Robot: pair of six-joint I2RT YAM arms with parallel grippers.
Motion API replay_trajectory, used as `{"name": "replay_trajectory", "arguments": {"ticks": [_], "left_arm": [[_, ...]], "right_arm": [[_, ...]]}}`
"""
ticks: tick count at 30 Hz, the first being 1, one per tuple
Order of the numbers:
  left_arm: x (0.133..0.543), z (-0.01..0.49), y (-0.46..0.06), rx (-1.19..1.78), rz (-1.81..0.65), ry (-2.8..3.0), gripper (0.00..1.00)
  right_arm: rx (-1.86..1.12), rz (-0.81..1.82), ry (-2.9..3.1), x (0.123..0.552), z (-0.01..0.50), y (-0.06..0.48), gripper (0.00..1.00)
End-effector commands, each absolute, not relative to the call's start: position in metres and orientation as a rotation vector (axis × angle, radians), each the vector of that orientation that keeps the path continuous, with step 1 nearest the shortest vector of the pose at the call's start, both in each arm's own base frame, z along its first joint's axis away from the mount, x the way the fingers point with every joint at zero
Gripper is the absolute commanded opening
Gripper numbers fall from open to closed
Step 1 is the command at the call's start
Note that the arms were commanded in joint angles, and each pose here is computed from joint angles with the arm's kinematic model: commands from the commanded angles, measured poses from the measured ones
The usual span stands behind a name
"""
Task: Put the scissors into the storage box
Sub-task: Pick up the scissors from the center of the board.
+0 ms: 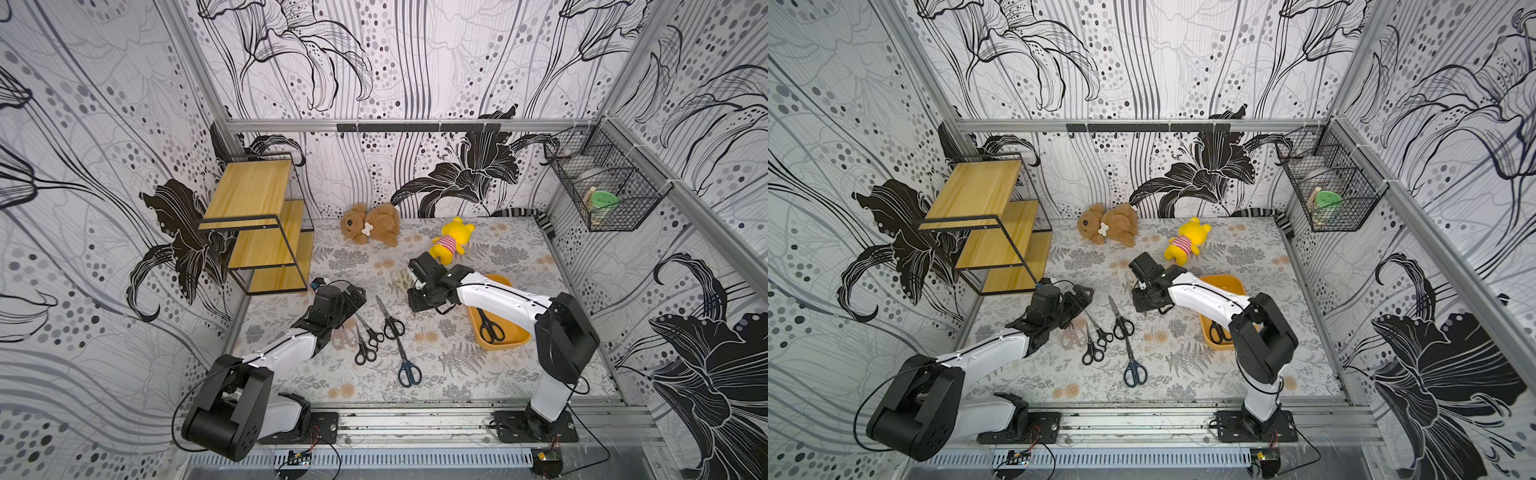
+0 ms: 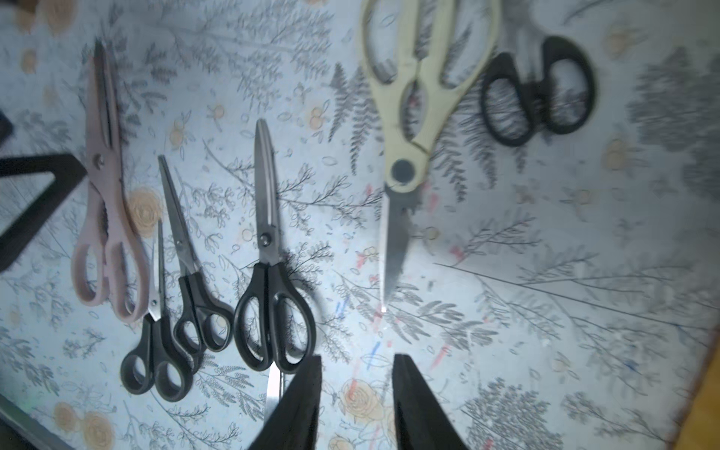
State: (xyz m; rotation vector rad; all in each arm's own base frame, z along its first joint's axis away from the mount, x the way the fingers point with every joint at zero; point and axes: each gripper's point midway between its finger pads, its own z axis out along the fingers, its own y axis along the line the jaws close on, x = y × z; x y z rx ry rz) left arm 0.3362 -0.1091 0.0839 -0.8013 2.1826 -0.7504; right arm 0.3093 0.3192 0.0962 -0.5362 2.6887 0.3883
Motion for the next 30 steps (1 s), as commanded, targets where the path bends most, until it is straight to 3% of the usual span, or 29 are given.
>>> {"name": "replay_trajectory", "arguments": {"ticks": [1,14,30], "left_arm": [[0.332,0.082,-0.101,-0.786,-0.715,2.188,0.97],[0.332,0.083,-0.099,-0.803,-0.724,2.176,0.97],[0.33,0.087,-0.096,-0.797,-0.715,2.163,0.97]], "right_arm": [[-0.69,0.381,2.673,0.297,0.092,0.342,0.35],[-0.802,0.24,2.727,0.282,0.045,0.353,0.31],[-0.793,0.124,2.753,0.282,0.023,0.337,0.3]]}}
